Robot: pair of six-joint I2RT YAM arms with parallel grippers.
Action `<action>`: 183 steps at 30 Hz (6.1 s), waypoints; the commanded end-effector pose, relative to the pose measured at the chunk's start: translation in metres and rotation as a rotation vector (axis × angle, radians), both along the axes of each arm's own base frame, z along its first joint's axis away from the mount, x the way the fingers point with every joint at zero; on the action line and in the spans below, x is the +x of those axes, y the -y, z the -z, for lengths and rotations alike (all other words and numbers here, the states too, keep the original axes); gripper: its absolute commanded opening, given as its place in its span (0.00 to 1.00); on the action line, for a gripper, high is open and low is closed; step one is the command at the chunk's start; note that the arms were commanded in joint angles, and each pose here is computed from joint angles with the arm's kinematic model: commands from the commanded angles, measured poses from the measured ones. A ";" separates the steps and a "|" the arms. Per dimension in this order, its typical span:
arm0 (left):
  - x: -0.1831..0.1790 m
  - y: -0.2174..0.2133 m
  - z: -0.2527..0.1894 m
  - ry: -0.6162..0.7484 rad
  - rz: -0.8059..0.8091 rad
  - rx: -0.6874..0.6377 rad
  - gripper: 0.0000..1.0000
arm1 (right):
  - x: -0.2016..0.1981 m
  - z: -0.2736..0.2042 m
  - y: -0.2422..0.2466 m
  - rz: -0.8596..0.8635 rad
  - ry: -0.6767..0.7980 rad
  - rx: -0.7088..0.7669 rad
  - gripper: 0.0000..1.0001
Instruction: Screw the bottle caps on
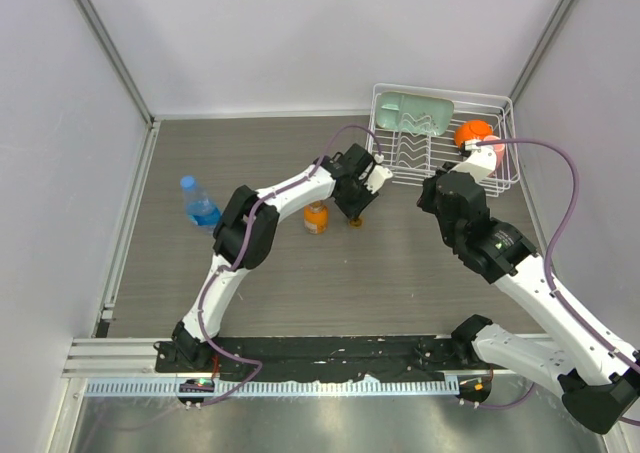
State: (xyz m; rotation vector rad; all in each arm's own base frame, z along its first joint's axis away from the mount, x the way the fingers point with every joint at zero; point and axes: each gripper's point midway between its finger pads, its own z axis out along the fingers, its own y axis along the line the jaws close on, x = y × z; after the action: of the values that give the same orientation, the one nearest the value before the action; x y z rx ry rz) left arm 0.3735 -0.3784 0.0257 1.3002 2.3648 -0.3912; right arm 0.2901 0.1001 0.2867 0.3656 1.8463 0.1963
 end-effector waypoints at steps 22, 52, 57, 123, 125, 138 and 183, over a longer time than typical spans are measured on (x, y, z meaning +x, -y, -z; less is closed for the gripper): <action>-0.025 -0.034 -0.253 0.450 -0.088 -0.400 0.00 | 0.003 -0.050 -0.023 -0.006 0.063 0.281 0.47; -0.112 -0.082 -0.393 1.098 0.143 -0.780 0.00 | -0.025 -0.128 -0.168 -0.892 0.206 1.574 0.92; -0.109 -0.078 -0.385 1.130 0.178 -0.760 0.00 | -0.023 -0.127 -0.176 -0.936 0.166 1.602 0.92; -0.123 -0.093 -0.401 1.326 0.255 -0.766 0.00 | -0.050 -0.145 -0.195 -1.084 0.097 1.580 0.66; -0.123 -0.092 -0.398 1.330 0.266 -0.758 0.00 | -0.050 -0.148 -0.194 -1.089 0.098 1.586 0.64; -0.120 -0.096 -0.389 1.377 0.292 -0.713 0.00 | -0.059 -0.158 -0.191 -1.124 0.111 1.588 0.55; -0.066 -0.120 -0.207 0.329 -0.277 -0.635 1.00 | -0.019 -0.149 -0.078 -0.421 0.342 0.359 0.20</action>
State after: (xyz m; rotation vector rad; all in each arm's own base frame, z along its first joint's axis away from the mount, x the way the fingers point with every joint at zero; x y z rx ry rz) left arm 0.3017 -0.2461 0.2707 0.6655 1.7668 -0.5991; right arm 0.2725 0.2206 0.4270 0.1643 1.5772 1.0815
